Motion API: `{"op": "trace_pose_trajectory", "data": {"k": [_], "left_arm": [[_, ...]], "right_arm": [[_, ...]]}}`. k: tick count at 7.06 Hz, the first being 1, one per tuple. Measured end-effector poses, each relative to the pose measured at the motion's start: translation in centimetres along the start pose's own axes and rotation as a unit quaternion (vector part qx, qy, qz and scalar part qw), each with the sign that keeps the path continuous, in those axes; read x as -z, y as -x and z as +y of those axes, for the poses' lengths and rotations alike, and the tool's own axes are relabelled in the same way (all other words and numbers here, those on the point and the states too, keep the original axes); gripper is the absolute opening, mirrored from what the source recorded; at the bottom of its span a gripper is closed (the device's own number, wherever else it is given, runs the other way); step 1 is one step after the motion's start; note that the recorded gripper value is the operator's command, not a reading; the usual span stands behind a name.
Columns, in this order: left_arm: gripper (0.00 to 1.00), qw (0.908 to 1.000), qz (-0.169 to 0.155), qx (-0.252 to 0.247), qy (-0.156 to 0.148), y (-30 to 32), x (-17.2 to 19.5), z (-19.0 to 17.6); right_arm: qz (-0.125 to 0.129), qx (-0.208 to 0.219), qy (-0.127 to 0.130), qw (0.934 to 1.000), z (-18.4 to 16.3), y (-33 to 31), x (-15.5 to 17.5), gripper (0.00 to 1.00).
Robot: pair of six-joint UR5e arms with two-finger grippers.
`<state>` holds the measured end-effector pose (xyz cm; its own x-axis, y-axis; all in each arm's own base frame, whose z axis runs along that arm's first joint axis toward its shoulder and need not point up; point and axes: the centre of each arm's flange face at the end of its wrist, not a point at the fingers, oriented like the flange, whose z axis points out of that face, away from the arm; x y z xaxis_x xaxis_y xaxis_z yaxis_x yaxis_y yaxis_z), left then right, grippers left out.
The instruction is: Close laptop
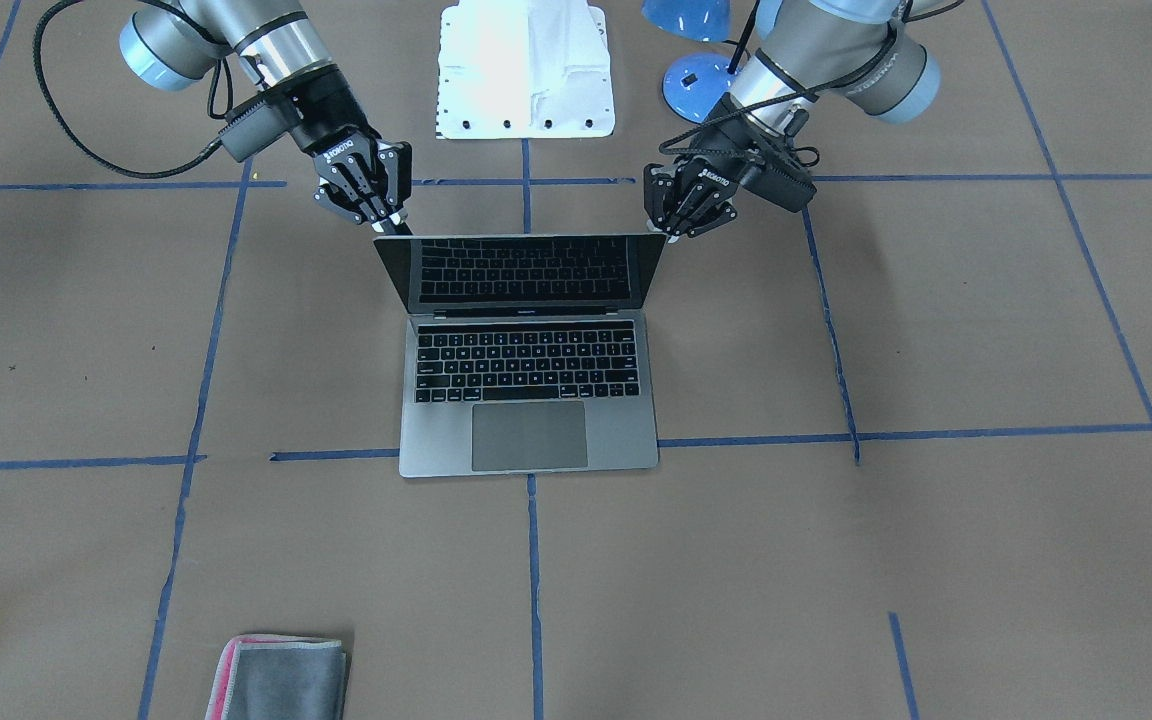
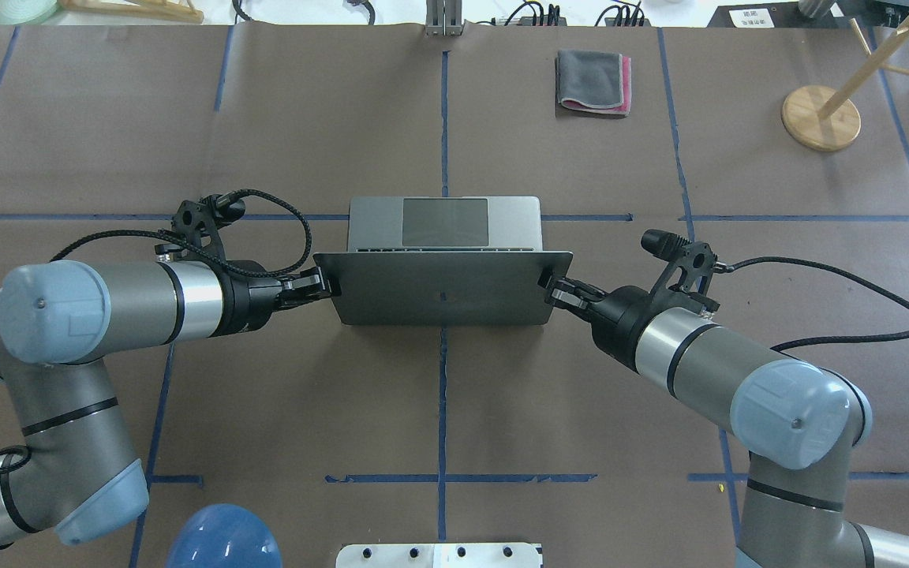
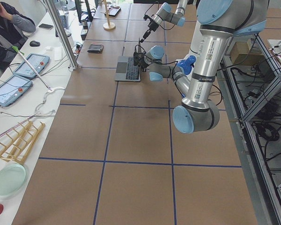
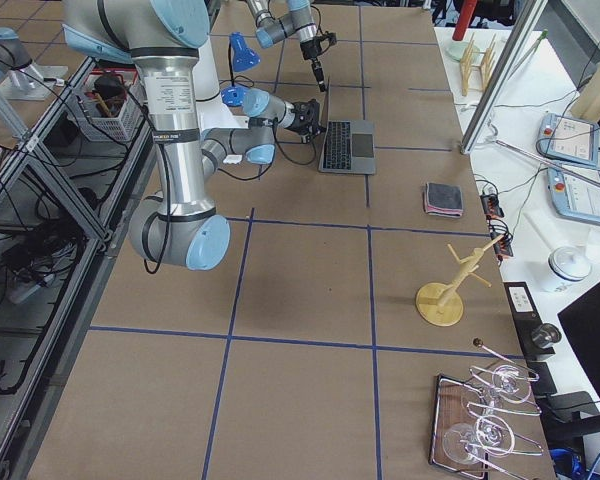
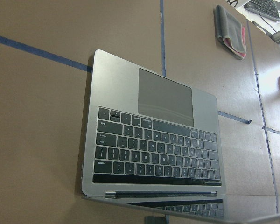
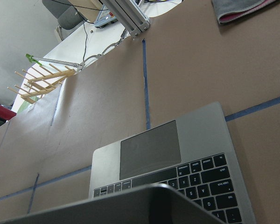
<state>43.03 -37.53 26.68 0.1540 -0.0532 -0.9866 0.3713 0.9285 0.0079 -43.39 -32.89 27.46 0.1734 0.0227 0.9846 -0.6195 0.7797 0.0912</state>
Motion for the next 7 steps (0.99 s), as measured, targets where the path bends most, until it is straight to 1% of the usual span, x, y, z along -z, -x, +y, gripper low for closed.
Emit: {"op": "trace_pose_trajectory", "data": {"k": [2, 3, 7], "left_arm": [[0.0, 1.0, -0.004, 0.003, -0.008, -0.2, -0.1, -0.9], [0.0, 0.9999, -0.007, 0.009, -0.012, -0.2, -0.6, -1.5], [0.0, 0.999, -0.023, 0.026, -0.029, -0.3, -3.8, -4.0]], "right_arm": [[0.007, 0.0, -0.007, 1.0, -0.4, 0.2, -2.2, 0.0], [0.01, -0.001, -0.006, 0.9999, -1.1, 0.1, -2.8, 0.0], [0.026, -0.002, -0.004, 0.9996, -2.5, -0.6, -5.4, 0.0]]}}
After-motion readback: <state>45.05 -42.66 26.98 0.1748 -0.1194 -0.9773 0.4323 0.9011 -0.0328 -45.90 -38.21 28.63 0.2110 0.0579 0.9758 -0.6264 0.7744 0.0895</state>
